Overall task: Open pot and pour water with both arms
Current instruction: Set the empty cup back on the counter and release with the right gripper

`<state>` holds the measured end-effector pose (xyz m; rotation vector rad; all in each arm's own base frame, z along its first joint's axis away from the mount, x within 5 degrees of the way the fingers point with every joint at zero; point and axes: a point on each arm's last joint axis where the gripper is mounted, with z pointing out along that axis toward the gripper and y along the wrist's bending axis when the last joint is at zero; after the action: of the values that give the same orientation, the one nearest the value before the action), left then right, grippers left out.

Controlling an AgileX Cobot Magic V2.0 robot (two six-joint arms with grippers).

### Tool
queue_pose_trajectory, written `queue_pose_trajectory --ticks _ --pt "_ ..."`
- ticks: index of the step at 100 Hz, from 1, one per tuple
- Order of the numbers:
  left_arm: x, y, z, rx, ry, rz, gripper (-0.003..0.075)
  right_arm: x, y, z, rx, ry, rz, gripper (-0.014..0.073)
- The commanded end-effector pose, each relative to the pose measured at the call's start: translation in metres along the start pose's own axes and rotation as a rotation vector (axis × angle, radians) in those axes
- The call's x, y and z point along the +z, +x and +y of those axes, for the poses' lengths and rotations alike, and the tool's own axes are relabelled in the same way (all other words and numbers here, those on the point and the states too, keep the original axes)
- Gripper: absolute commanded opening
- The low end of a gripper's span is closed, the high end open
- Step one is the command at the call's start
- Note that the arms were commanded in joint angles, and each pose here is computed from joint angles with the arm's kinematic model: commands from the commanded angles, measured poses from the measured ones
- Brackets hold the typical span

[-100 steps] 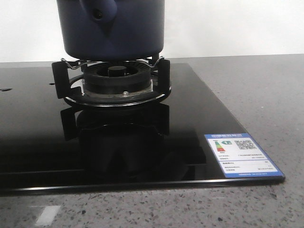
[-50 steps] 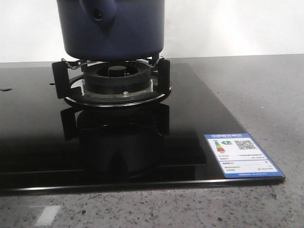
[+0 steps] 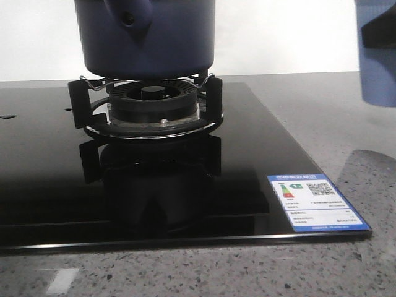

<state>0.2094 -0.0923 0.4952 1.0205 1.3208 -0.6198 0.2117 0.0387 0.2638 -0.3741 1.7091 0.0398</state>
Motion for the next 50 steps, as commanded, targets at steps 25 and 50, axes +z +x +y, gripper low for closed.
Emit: queue_pose_trajectory --ticks 25,50 --pt "-0.004 -0.021 -0.004 -0.019 -0.004 -0.108 0.0243 0.019 0.007 -0.001 0.132 0.002 -0.089 0.0402" --pt "-0.004 -0.02 -0.004 -0.022 -0.001 -0.105 0.0243 0.012 -0.007 -0.004 0.17 0.022 -0.177 0.0657"
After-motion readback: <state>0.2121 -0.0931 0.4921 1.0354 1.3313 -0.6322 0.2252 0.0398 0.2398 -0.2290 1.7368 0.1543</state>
